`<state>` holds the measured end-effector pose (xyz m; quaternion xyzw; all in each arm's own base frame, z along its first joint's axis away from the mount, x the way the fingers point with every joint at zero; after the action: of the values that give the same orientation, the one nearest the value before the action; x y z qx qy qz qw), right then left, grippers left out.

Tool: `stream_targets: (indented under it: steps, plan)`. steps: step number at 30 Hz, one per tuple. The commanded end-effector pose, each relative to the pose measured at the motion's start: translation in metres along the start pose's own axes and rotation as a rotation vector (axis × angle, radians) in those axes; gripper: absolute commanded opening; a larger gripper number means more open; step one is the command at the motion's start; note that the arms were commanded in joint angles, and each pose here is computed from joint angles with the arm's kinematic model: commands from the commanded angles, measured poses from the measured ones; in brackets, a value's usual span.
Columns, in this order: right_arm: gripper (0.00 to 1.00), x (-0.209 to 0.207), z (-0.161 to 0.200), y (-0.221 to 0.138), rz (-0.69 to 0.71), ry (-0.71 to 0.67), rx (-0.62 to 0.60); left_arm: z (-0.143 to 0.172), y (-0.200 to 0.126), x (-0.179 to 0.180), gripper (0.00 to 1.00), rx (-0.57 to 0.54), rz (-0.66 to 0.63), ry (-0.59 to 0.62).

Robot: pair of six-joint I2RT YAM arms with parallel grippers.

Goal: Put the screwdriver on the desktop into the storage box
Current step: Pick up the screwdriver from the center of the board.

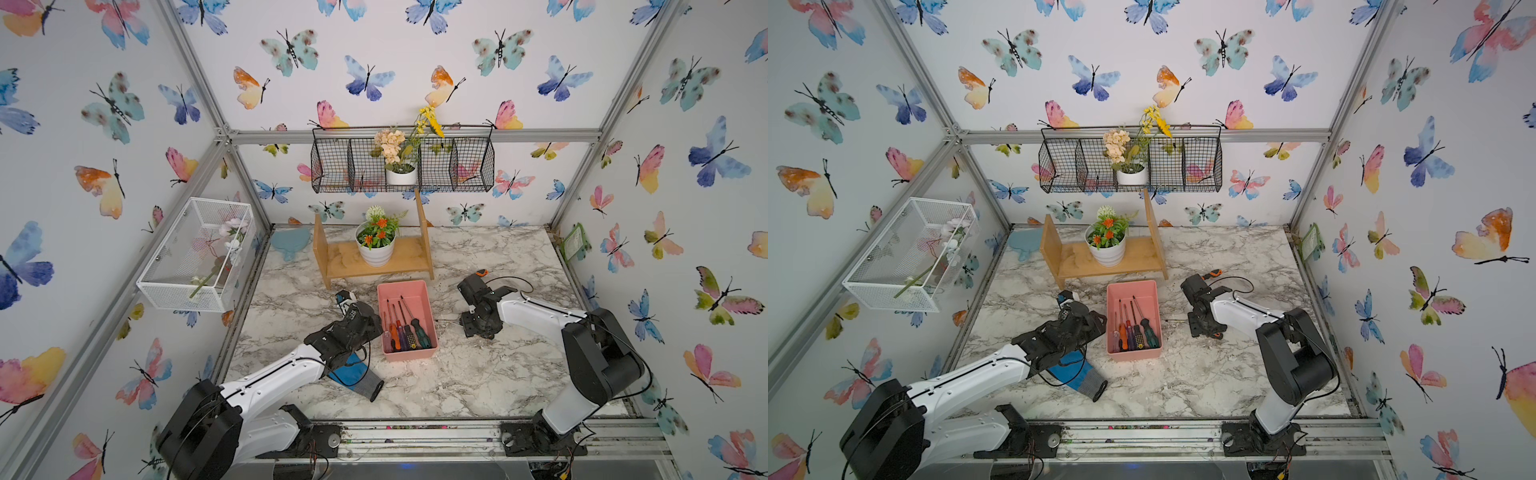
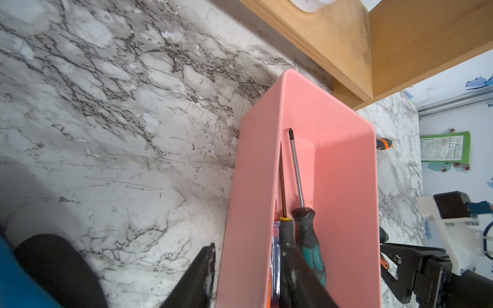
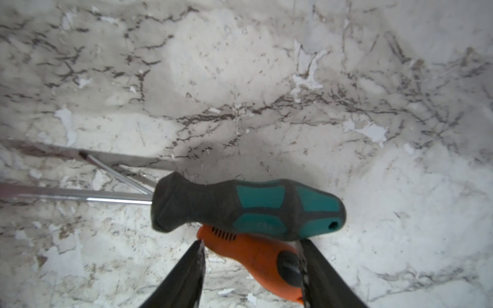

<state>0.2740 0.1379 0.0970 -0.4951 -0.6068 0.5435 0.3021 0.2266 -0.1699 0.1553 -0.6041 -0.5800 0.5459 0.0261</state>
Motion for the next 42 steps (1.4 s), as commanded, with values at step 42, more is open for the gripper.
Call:
stream_targets:
  steps: [42]
  plan:
    - [0.19,0.068,0.028,0.01,-0.362,-0.106,0.184,0.006,0.006,-0.016,0.52,0.083,0.075,0.027]
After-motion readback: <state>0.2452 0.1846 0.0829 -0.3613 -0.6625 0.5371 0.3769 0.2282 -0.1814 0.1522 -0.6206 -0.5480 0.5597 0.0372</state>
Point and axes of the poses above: each gripper's point midway between its finger pads, its own y axis out along the fingers, its own x axis along the line the jaws close on, z = x × y, the point moved 7 cm from there along -y, back along the fingers, and after that the axes turned 9 degrees about -y, right-handed, at the moved point
